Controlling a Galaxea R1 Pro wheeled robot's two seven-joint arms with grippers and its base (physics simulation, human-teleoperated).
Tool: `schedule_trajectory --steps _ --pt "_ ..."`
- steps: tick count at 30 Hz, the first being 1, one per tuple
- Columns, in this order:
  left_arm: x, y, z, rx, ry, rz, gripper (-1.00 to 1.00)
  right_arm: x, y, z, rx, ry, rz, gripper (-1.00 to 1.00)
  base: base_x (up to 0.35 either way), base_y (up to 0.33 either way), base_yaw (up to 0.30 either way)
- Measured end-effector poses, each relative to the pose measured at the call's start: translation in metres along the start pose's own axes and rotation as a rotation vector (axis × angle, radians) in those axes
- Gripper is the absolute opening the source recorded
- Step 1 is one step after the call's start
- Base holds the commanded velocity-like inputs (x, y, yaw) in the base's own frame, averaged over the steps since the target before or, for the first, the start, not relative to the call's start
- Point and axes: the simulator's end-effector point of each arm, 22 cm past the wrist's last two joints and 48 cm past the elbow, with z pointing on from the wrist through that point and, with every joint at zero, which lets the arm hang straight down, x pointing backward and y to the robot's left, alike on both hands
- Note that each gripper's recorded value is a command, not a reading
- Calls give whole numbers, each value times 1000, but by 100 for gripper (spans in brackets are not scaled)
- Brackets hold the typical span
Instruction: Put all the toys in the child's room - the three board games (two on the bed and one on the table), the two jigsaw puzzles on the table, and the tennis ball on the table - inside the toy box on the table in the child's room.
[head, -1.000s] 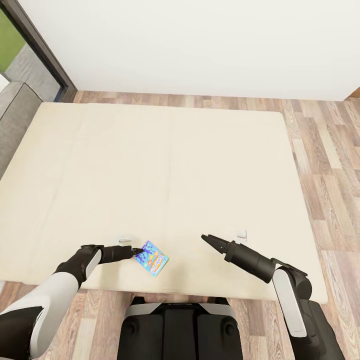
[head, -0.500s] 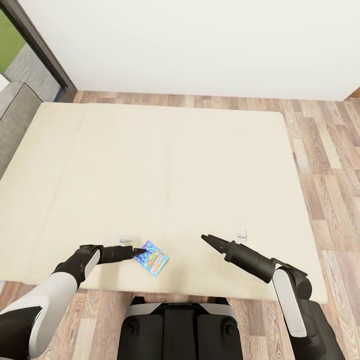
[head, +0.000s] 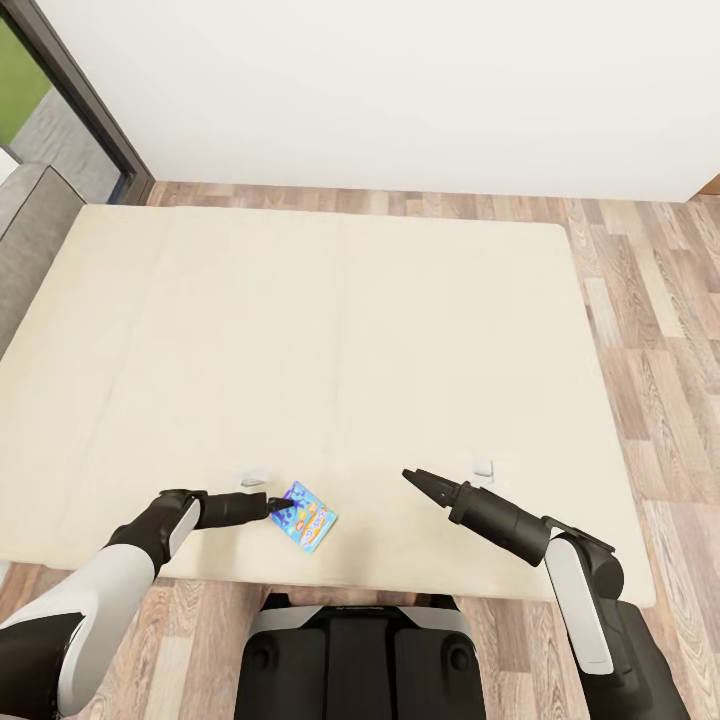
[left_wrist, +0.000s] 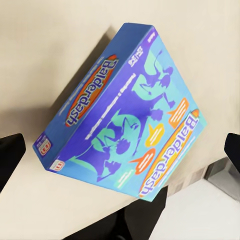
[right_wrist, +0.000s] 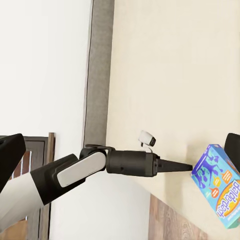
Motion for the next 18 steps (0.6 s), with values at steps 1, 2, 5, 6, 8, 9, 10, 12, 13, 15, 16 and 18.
schedule_trajectory --steps 1,2,5,6,8,9,10,12,13,15,16,18 --pt "0 0 0 0 1 -1 100 0 0 0 0 0 0 100 0 0 0" --pt "0 0 0 0 2 -2 100 0 0 0 0 0 0 100 0 0 0" --pt "1 1 0 -3 4 -2 100 0 0 0 0 0 -1 100 0 0 0" --pt "1 1 0 -5 5 -2 100 0 0 0 0 0 -1 100 0 -17 0" --pt "2 1 1 -9 8 0 100 0 0 0 0 1 0 100 0 -67 0" --pt "2 1 1 -10 8 0 100 0 0 0 0 1 0 100 0 -107 0" --pt "2 2 1 -11 9 1 100 0 0 0 0 1 0 100 0 -104 0" --pt "2 2 1 -14 10 2 100 0 0 0 0 1 0 100 0 -73 0" --pt "2 2 1 -15 9 2 100 0 0 0 0 1 0 100 0 -46 0" --pt "2 3 1 -17 8 4 100 0 0 0 0 1 0 100 0 -26 0" --pt "2 3 1 -17 8 5 100 0 0 0 0 1 0 100 0 -15 0" --pt "2 3 1 -19 8 7 100 0 0 0 1 0 0 100 0 -7 0"
